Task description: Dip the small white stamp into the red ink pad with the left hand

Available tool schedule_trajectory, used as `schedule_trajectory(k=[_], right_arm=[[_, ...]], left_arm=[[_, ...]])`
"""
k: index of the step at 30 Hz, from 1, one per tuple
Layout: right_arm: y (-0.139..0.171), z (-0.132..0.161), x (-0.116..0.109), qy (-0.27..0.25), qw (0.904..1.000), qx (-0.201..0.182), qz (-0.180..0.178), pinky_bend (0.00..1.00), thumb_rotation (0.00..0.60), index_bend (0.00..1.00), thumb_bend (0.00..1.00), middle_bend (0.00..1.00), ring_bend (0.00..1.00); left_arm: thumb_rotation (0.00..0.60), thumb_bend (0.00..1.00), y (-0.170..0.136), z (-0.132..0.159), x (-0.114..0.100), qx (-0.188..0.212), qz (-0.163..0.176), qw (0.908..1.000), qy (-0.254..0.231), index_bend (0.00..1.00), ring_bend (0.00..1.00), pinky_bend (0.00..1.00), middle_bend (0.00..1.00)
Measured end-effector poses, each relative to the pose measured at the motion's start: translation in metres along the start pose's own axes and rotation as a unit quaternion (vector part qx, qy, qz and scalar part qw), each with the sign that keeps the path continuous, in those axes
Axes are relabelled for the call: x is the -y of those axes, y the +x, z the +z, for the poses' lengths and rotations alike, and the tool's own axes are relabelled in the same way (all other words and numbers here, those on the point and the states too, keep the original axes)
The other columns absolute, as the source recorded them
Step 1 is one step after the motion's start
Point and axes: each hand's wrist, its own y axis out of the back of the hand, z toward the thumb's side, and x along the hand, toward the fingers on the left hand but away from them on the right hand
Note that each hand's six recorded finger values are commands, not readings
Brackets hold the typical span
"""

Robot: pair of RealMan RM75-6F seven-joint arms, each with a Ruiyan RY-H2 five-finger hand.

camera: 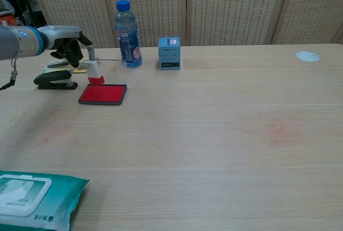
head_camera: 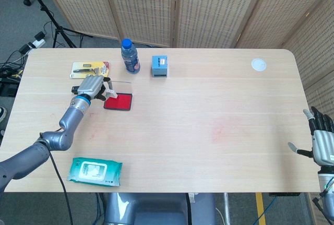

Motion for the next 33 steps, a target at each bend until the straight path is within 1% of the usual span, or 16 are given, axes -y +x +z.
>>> schedule_trajectory(k=[4,9,15,24,27,33], right_arm=[[-0.001,0.000,0.001,0.001,1.0000,0.001,0.001,0.00,0.600,0.00,0.05,0.00,0.00],[-0.002,0.000,0.002,0.001,1.0000,0.001,0.004,0.00,0.600,0.00,0.05,0.00,0.00],[-0.003,-0.001,0.002,-0.001,1.0000,0.002,0.005,0.00,0.600,0.00,0.05,0.00,0.00],[-0.004,-0.002,0.004,-0.001,1.0000,0.003,0.008,0.00,0.600,0.00,0.05,0.00,0.00],[-0.004,-0.003,0.004,-0.002,1.0000,0.004,0.009,0.00,0.600,0.00,0.05,0.00,0.00],[-0.004,-0.004,0.004,-0.002,0.9999,0.006,0.008,0.00,0.600,0.00,0.05,0.00,0.00]], left_arm=[[0.600,0.42,0.001,0.003,0.009,0.000,-0.005,1.0000,-0.002,0.63,1.00,0.96,1.00],[0.600,0.42,0.000,0.004,0.013,0.005,0.007,1.0000,0.000,0.63,1.00,0.96,1.00],[0.600,0.42,-0.001,0.002,0.028,0.004,0.009,0.9999,-0.004,0.63,1.00,0.96,1.00],[0.600,0.42,0.000,0.007,0.036,0.015,0.040,0.9991,-0.006,0.63,1.00,0.96,1.00],[0.600,0.42,0.002,0.006,0.040,0.013,0.040,0.9991,-0.004,0.63,1.00,0.96,1.00],[0.600,0.42,0.007,0.006,0.047,0.005,0.025,0.9997,-0.004,0.63,1.00,0.96,1.00]])
